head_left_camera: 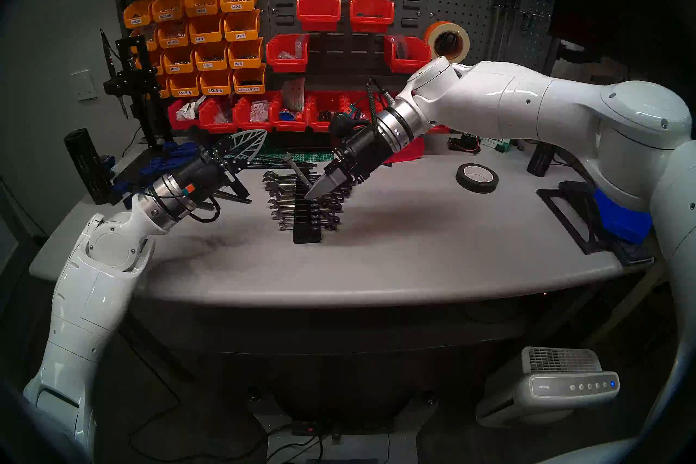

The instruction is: Put the wrenches on the table into the correct slot in the case

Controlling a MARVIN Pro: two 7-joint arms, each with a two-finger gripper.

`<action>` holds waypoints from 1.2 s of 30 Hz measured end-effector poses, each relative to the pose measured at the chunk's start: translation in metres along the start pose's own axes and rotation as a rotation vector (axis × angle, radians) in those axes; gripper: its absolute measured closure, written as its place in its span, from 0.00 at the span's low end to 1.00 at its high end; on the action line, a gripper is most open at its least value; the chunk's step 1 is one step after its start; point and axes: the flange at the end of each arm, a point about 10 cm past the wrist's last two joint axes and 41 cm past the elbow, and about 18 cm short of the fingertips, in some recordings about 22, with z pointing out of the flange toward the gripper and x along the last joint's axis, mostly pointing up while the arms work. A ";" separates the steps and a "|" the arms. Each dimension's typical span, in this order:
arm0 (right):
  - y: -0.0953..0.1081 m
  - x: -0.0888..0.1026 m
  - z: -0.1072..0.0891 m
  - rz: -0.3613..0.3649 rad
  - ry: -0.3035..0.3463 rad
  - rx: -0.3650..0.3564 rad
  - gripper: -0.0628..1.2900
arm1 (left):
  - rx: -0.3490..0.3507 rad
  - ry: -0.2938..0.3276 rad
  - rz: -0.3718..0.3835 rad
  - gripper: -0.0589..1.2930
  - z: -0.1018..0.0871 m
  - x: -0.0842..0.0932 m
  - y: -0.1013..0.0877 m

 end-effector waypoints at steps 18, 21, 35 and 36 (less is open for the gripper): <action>-0.005 0.016 -0.004 -0.034 0.016 -0.002 0.98 | -0.055 -0.084 0.053 0.38 0.017 0.024 -0.053; -0.007 0.016 -0.003 -0.038 0.014 0.007 0.98 | -0.060 -0.101 0.054 0.32 0.018 0.023 -0.056; -0.013 0.020 -0.005 -0.058 0.028 -0.002 0.98 | -0.066 -0.126 0.055 0.21 0.021 0.022 -0.060; -0.014 0.020 -0.006 -0.060 0.032 -0.006 0.98 | -0.067 -0.125 0.056 0.21 0.021 0.022 -0.060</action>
